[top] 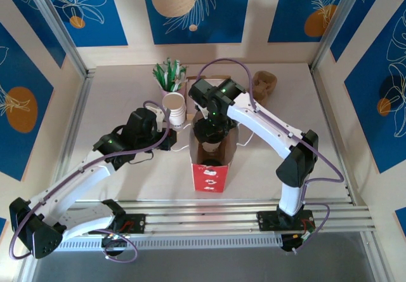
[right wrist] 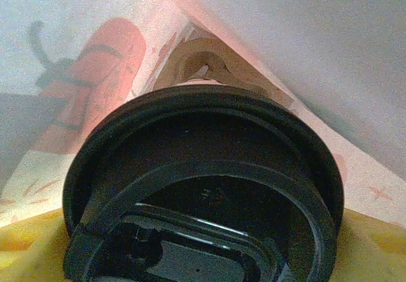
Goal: Pack the takeout coffee
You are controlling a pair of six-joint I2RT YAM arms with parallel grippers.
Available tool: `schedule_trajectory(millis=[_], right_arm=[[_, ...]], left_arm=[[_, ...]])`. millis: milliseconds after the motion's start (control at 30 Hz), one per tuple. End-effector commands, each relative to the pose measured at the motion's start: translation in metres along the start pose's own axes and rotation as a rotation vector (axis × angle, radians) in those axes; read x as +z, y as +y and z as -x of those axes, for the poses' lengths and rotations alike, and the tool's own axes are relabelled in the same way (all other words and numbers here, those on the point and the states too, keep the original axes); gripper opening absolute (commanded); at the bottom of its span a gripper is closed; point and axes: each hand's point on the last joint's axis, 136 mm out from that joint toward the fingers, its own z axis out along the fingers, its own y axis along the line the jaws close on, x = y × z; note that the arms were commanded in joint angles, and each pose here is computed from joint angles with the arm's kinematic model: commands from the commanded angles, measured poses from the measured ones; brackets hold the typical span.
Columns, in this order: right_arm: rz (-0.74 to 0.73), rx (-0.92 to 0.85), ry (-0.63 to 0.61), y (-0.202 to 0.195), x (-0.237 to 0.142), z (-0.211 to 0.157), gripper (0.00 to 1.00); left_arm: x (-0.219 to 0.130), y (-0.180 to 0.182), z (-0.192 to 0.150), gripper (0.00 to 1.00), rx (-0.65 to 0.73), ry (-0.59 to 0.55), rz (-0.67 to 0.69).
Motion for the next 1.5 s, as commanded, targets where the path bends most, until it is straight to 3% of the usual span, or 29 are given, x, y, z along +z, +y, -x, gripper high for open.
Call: schedule_trajectory(millis=[0, 1467], right_arm=[[0.019, 0.006, 0.021, 0.000, 0.002, -0.006, 0.74], [0.031, 0.016, 0.041, 0.005, 0.016, -0.017, 0.74]], left_arm=[[-0.006, -0.002, -0.002, 0.00, 0.038, -0.002, 0.002], [-0.009, -0.002, 0.000, 0.00, 0.040, -0.013, 0.004]])
